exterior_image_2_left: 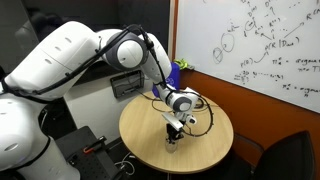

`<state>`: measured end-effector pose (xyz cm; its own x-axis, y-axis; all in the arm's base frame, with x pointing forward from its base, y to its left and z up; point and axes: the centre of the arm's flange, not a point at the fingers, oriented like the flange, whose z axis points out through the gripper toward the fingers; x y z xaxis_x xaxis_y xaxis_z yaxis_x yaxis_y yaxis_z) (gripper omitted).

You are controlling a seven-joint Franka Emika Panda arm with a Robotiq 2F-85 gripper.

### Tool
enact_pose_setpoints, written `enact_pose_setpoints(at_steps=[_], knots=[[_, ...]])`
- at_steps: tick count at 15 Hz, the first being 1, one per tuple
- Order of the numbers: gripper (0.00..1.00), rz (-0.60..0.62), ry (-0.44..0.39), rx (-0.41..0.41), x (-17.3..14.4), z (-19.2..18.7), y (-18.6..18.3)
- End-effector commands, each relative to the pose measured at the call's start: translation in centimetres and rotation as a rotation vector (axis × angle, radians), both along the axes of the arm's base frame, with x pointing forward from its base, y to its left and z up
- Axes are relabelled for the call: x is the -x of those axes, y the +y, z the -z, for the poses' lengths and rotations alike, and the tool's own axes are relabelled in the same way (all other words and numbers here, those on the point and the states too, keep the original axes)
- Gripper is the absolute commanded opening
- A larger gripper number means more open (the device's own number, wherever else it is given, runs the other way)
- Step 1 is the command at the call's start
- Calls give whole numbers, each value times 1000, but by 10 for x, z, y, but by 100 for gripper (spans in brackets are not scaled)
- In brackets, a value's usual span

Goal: Take the marker out of the glass cup and put it on the table

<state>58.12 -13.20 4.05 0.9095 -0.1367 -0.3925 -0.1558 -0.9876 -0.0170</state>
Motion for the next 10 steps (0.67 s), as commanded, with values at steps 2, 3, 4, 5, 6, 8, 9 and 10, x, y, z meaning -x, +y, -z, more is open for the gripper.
enact_pose_setpoints(at_steps=[2, 3, 4, 5, 6, 8, 9, 10], knots=[[3, -36, 94, 62, 3, -41, 5], [3, -53, 116, 71, 6, -54, 6], [3, -69, 136, 78, 9, -66, 8], [3, -95, 148, 72, 12, -79, 12], [3, -115, 152, 77, 15, -91, 16], [3, -156, 102, 60, 21, -113, 30], [3, -165, 51, 53, 23, -120, 41], [3, -171, -16, 46, 23, -122, 53]])
